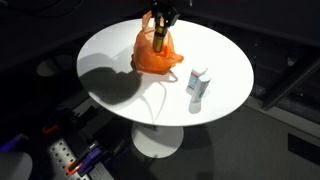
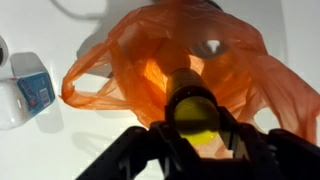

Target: Pick up the brown medicine bottle with a yellow lid from the orange plastic bag and put it on the table

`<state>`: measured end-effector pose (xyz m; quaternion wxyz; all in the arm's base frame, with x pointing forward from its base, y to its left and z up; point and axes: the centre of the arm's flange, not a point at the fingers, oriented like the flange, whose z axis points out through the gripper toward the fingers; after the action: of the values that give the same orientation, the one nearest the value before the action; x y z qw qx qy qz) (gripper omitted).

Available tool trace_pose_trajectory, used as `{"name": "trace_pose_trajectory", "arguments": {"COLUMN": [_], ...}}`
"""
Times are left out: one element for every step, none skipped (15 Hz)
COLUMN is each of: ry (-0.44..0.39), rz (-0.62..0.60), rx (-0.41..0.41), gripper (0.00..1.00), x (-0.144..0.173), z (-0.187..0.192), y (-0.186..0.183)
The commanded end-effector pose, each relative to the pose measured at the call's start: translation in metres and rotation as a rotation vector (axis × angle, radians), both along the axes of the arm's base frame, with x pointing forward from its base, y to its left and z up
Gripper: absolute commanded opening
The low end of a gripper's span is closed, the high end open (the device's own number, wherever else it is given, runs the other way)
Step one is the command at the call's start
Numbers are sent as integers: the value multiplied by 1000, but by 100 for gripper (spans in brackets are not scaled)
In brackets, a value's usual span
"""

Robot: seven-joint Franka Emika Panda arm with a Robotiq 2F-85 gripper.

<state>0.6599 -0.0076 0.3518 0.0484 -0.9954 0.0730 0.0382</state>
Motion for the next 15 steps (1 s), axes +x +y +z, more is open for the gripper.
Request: {"name": "trace_pose_trajectory", "arguments": {"ry": [6, -2, -13, -23, -36, -50, -56, -60, -61, -56, -58, -56, -59, -59, -60], "rz": [-72, -95, -118, -139, -169, -193, -216, -243, -265, -288, -314, -337, -357, -378, -399], "rx": [21, 15, 9, 5, -2, -6, -11, -24, -30, -37, -44, -51, -57, -59, -62], "gripper": [20, 20, 20, 20, 20, 20, 20, 20, 20, 20, 20, 20, 20, 20, 20], "x": [11, 14, 17, 21, 25, 28, 31, 35, 37, 41, 44, 47, 50, 53, 55], "z": [45, 52, 57, 61, 63, 64, 63, 59, 55, 48, 41, 33, 27, 19, 12], "y": [-31, -40, -50, -60, -70, -78, -88, -97, -104, -113, -120, -128, -135, -142, -148]}}
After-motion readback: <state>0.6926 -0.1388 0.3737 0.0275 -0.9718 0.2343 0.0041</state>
